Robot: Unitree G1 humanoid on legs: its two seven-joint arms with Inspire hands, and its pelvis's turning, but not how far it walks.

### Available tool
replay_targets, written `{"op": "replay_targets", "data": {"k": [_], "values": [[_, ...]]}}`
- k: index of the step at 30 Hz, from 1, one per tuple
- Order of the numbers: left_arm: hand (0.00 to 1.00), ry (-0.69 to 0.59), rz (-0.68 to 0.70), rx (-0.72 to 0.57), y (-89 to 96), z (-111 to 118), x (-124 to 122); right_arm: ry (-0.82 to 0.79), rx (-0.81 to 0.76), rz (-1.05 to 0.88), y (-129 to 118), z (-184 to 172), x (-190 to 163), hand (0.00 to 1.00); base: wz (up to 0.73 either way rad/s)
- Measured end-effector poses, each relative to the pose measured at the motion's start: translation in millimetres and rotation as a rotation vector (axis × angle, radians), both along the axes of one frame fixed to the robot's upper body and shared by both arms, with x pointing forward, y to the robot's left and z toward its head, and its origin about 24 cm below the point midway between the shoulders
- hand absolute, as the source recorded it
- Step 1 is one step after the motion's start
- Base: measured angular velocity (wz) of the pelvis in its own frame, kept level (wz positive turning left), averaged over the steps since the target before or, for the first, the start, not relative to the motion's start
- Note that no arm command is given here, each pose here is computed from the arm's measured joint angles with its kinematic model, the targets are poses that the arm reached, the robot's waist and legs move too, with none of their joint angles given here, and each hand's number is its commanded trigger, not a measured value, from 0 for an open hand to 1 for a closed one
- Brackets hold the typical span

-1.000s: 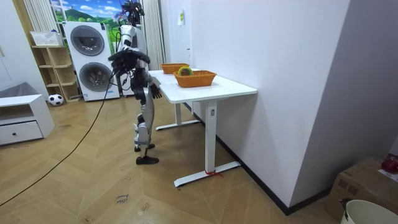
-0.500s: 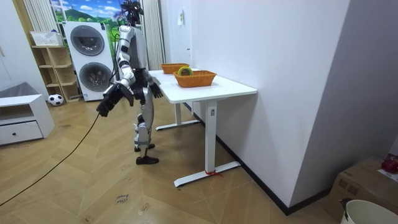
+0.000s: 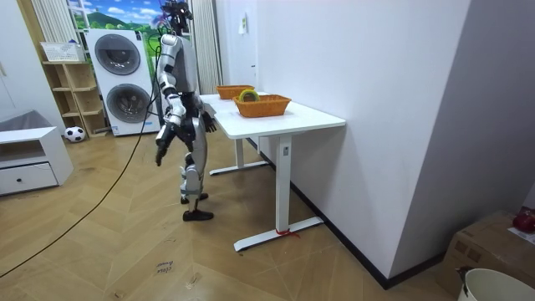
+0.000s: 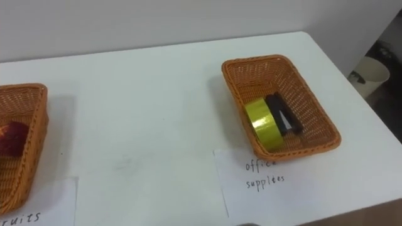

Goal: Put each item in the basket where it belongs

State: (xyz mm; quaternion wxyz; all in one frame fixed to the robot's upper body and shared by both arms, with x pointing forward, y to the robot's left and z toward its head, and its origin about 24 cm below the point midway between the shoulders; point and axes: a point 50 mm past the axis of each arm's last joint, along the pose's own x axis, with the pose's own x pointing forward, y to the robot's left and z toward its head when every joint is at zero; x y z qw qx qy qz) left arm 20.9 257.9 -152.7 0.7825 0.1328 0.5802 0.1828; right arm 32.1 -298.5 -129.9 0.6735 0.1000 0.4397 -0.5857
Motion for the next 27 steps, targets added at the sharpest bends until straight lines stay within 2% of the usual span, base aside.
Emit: {"op": "replay_targets", "data": {"k": [6,13,19,27], "values": [[0.00,-0.016,-0.020,-0.037,-11.5,-4.4,3.8,0.051,0.054,0.353,27.7,-14.2,24.4,0.00,0.03],[0.00,0.001,-0.037,-0.047,-16.5,-7.9,2.6,0.125,0.104,0.712,46.8,-21.9,25.0,0.00,0.04],[0.00,0.006,-0.062,-0.040,-20.3,-8.6,3.2,0.131,0.205,0.871,66.3,-29.5,27.9,0.00,0.02],[0.00,-0.004,-0.066,-0.039,-20.3,-8.0,5.9,0.122,0.300,0.930,77.4,-34.9,27.9,0.00,0.07]]}}
